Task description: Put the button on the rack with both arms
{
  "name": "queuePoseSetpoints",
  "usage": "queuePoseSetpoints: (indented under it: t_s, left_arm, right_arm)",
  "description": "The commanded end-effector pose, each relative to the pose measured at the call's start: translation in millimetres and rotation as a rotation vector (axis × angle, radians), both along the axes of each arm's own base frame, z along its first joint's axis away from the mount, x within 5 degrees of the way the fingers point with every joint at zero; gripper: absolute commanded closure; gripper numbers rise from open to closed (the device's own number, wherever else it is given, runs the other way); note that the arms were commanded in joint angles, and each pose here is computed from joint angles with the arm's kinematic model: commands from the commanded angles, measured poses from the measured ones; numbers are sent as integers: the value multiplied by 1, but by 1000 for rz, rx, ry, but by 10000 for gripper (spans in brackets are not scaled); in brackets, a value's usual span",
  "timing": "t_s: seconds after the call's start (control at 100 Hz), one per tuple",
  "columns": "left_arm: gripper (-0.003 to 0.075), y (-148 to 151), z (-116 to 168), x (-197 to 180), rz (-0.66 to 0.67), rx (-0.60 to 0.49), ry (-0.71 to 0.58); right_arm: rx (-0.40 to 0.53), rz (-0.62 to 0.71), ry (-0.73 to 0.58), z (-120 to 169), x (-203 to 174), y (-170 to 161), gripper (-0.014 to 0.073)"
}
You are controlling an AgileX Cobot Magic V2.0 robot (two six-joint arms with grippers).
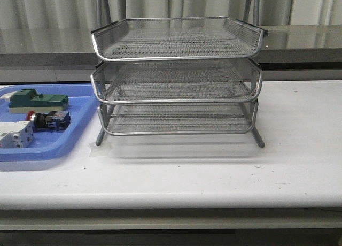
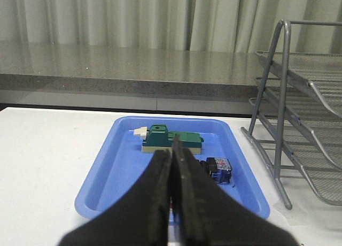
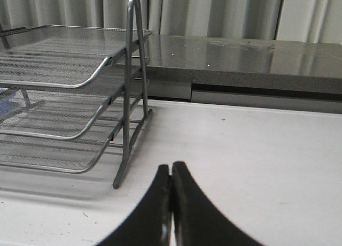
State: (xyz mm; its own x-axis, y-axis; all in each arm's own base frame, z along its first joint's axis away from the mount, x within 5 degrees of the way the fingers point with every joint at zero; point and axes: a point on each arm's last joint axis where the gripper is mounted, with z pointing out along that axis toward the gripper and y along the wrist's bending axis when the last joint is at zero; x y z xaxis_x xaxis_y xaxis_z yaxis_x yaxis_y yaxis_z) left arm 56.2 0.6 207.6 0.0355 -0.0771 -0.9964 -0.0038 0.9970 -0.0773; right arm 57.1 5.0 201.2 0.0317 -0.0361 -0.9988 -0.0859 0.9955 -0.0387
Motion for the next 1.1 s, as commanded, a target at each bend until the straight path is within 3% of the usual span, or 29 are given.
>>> queuePoseSetpoints:
  t_s: [0.0, 0.28, 0.46, 0.67, 0.81, 0.97, 1.09]
  left_arm:
    - [740, -1, -6, -1, -8, -8, -61]
    - [740, -1, -6, -1, -8, -8, -61]
    - [740, -1, -6, -1, -8, -8, -61]
    - [740, -1, -6, -1, -8, -8, -61]
    - [740, -1, -6, -1, -8, -8, -61]
    - [740, -1, -6, -1, -8, -8, -61]
    - [740, -1, -6, -1, -8, -8, -61]
  right_arm:
    - [6, -6, -88, 12, 0, 0, 655]
    - [11, -5, -147, 18, -1, 0, 655]
    - [56, -2, -91, 35, -3, -1, 655]
    - [99, 17, 40, 83, -2, 2, 655]
    - [140, 47, 196, 115, 9, 6, 655]
    - [151, 70, 415, 131, 32, 12, 655]
    - [253, 107, 487, 134, 52, 19, 655]
